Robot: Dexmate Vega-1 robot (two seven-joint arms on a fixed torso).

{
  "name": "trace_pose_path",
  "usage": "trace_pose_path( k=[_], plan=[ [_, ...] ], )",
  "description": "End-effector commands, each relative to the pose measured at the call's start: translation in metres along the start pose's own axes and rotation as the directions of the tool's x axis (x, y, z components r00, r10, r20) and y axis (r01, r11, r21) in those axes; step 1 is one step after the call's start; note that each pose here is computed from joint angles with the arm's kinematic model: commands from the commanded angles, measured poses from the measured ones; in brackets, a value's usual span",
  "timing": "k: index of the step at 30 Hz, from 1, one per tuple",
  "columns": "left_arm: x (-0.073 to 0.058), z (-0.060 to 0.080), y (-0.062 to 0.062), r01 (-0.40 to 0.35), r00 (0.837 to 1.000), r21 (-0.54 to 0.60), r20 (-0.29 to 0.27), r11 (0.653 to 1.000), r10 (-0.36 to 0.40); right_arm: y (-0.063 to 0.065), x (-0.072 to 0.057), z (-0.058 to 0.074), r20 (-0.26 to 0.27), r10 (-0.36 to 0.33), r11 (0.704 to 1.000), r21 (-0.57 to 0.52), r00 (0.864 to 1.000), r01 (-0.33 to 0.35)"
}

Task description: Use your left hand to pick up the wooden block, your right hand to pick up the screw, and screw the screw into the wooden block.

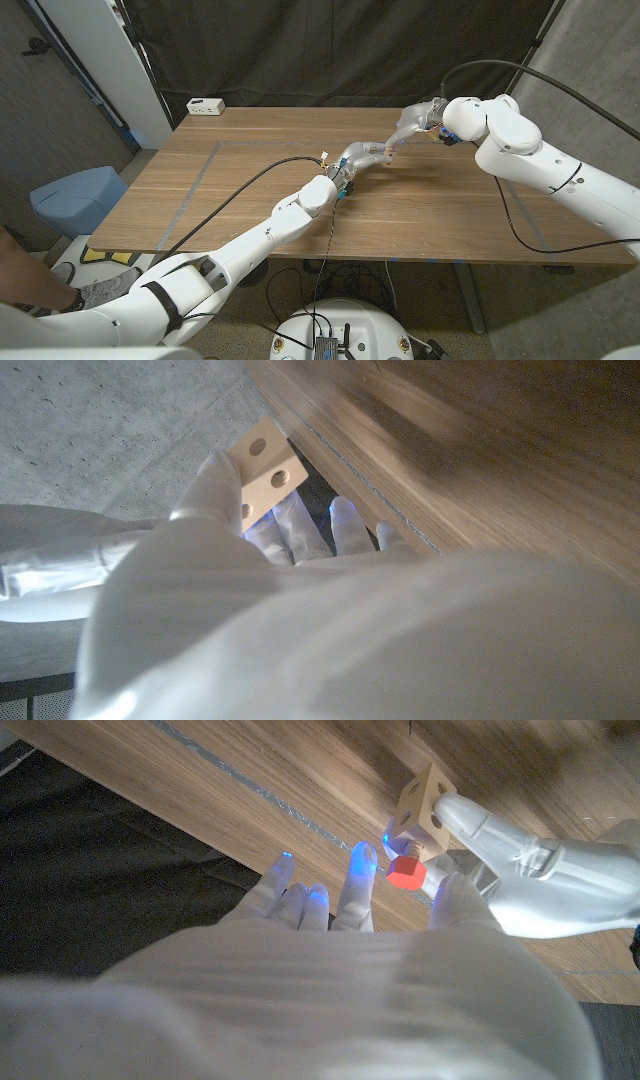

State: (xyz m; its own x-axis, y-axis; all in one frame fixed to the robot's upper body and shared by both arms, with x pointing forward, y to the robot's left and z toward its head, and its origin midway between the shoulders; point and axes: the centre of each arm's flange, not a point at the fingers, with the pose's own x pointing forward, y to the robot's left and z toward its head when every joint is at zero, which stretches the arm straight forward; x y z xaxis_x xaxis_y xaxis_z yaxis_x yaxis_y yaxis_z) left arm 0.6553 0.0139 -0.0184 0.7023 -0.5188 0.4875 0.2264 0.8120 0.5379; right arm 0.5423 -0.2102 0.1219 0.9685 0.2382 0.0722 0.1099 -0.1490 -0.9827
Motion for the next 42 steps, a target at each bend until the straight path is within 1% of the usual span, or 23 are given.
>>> trace_pose_path(
  k=[1,8,14,28,42],
  plan=[
    [0.0024,0.0016,-0.0015,0.007,1.0,0.003,0.005,1.0,-0.007,-0.0086,-0.0021,-0.0039,0.035,0.016,1.0,0.002,0.999,-0.016],
    [0.0041,0.0023,-0.0022,0.012,1.0,0.005,0.007,1.0,-0.012,-0.0142,-0.0031,-0.0027,0.044,0.014,1.0,-0.012,0.999,-0.014],
    [0.0049,0.0028,-0.0019,0.01,1.0,0.008,0.009,1.0,-0.011,-0.0158,-0.0024,-0.0023,0.045,0.004,1.0,-0.023,0.999,-0.003],
    [0.0044,0.0021,-0.0016,0.008,1.0,0.007,0.004,1.0,-0.008,-0.0159,0.0015,-0.0013,0.035,-0.02,0.999,-0.041,0.999,0.021],
    [0.0053,0.0012,-0.0017,0.009,1.0,0.006,0.002,1.0,-0.009,-0.0124,0.0051,-0.0004,0.035,-0.029,0.999,-0.036,0.999,0.03]
  ],
)
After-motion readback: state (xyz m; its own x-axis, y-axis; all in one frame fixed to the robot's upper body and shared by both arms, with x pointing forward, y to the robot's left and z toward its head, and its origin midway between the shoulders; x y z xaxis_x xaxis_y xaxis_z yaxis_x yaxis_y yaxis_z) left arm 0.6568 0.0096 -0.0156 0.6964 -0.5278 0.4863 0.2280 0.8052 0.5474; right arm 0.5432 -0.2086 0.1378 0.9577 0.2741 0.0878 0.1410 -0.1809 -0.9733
